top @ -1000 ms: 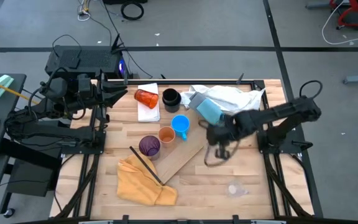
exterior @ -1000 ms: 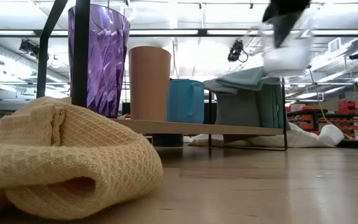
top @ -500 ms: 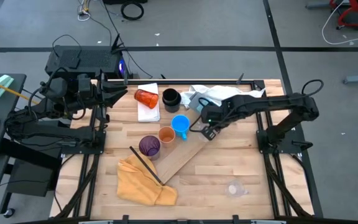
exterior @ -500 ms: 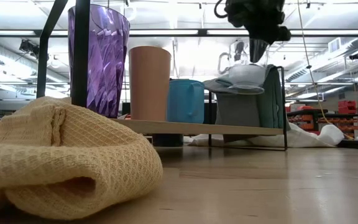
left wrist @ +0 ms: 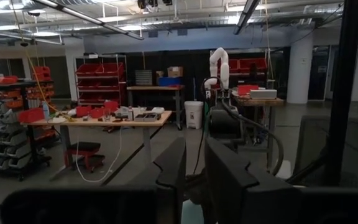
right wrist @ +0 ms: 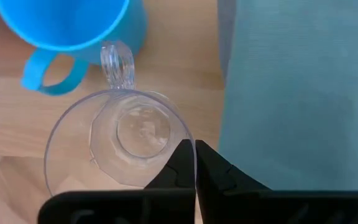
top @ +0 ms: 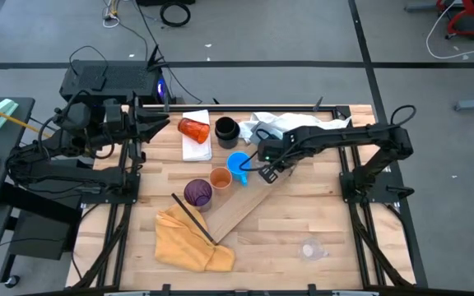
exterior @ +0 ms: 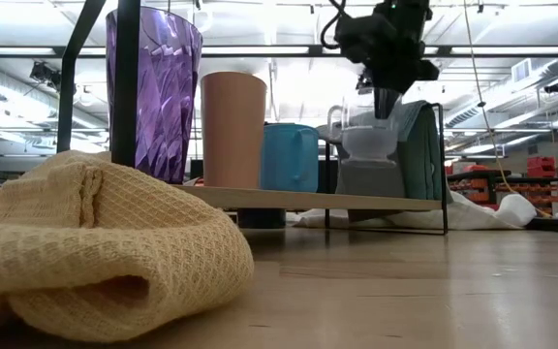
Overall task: Stack small to large cups/mugs on shelf
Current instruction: Put the transparent mug on the shelf
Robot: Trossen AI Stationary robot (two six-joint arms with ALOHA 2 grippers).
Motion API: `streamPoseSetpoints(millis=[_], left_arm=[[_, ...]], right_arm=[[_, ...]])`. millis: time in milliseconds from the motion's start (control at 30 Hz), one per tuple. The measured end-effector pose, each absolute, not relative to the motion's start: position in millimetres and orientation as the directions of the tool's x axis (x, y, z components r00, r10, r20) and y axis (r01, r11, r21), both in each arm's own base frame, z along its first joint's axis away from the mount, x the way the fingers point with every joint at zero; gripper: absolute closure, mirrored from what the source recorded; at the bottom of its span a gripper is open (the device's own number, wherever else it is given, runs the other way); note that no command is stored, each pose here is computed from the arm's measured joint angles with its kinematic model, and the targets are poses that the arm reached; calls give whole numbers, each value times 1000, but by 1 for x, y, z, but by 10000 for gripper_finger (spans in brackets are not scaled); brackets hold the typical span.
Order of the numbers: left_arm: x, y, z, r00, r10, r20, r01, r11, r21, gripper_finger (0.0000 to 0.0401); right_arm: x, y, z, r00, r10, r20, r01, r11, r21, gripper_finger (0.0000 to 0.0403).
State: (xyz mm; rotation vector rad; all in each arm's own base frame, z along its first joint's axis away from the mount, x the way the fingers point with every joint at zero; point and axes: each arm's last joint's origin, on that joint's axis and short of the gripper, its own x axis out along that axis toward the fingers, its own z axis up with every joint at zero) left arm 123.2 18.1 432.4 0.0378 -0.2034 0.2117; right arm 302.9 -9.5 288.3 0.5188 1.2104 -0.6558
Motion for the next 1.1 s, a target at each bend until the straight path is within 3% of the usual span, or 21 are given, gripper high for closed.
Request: streamPoseSetpoints(millis=[567,1100], left_arm=[[123,18,432,957,205,204,-212,977,14,333],[123,18,432,957,205,205,-212,977,11,334]], right_arm=[[308,-22,285,202,-303,-931,735,676,-60,403],[315,-44,277,196,-313,-929,744,665,-67,403]])
